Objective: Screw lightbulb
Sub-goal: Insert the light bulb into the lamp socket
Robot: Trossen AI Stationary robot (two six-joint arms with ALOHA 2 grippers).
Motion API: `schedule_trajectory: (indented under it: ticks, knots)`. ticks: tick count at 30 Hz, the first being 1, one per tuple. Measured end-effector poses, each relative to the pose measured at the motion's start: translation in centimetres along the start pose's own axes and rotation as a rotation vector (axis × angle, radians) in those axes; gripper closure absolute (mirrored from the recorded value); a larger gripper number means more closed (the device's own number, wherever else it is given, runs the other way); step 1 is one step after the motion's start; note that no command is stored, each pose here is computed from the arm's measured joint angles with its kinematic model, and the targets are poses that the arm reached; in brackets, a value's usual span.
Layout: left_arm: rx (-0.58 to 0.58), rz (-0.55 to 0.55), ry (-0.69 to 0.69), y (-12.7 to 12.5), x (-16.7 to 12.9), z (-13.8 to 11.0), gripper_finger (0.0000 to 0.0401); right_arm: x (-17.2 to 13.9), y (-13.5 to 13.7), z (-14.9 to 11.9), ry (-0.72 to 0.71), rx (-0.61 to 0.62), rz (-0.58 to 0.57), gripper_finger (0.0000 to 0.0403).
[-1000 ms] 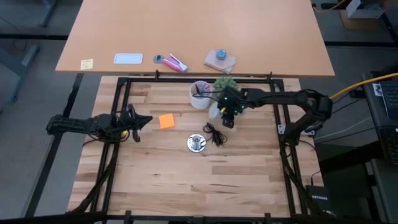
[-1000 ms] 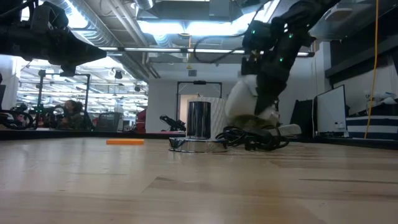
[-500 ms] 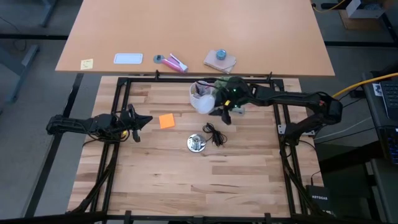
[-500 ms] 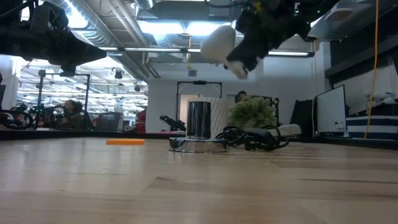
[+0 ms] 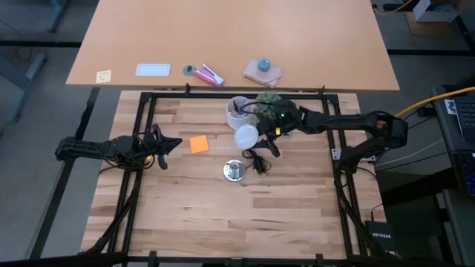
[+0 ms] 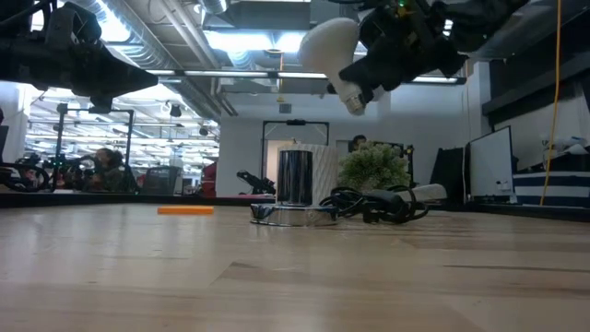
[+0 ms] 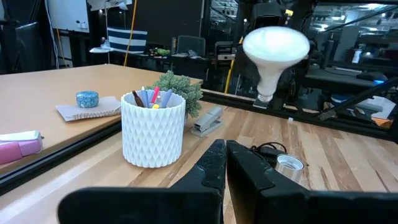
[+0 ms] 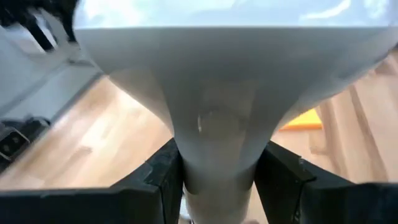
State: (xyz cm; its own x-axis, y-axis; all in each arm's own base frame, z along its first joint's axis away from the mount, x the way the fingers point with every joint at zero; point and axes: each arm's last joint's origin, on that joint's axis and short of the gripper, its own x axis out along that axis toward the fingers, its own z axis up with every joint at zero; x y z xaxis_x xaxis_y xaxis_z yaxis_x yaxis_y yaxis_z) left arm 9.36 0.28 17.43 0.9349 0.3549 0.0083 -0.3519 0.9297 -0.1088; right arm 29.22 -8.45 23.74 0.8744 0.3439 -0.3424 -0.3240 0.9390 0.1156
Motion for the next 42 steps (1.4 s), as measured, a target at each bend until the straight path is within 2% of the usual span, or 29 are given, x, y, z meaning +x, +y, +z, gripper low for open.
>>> schedule_trajectory:
  ticks: [4,9,14,19,30,36,42]
  knots:
    - [0.0,0.0,0.0,0.0,0.0,0.0,0.0396,0.1,0.2,-1.0,-0.092,-0.026,0.01,0.0243]
    - [0.0,0.0,0.0,0.0,0.0,0.0,0.0396,0.7,2.1,-2.1,-0.197,-0.099,0.036,0.0243]
    - [0.0,0.0,0.0,0.0,0.0,0.0,0.0396,1.5,4.0,-2.7,-0.271,-0.199,-0.048,0.0243]
    - [0.0,0.0,0.0,0.0,0.0,0.0,0.0396,3.4,5.1,-3.2,-0.323,-0.257,-0.045,0.0243]
    - [0.0,0.0,0.0,0.0,0.0,0.0,0.0396,7.9,4.8,-6.2,-0.426,-0.243,-0.038,0.0243]
    - [0.0,0.0,-0.001,0.0,0.0,0.0,0.0396,10.2,3.8,-7.2,-0.407,-0.189,-0.01,0.0243]
    - [0.0,0.0,0.0,0.0,0.0,0.0,0.0396,11.0,3.5,-8.3,-0.381,-0.177,-0.01,0.0243]
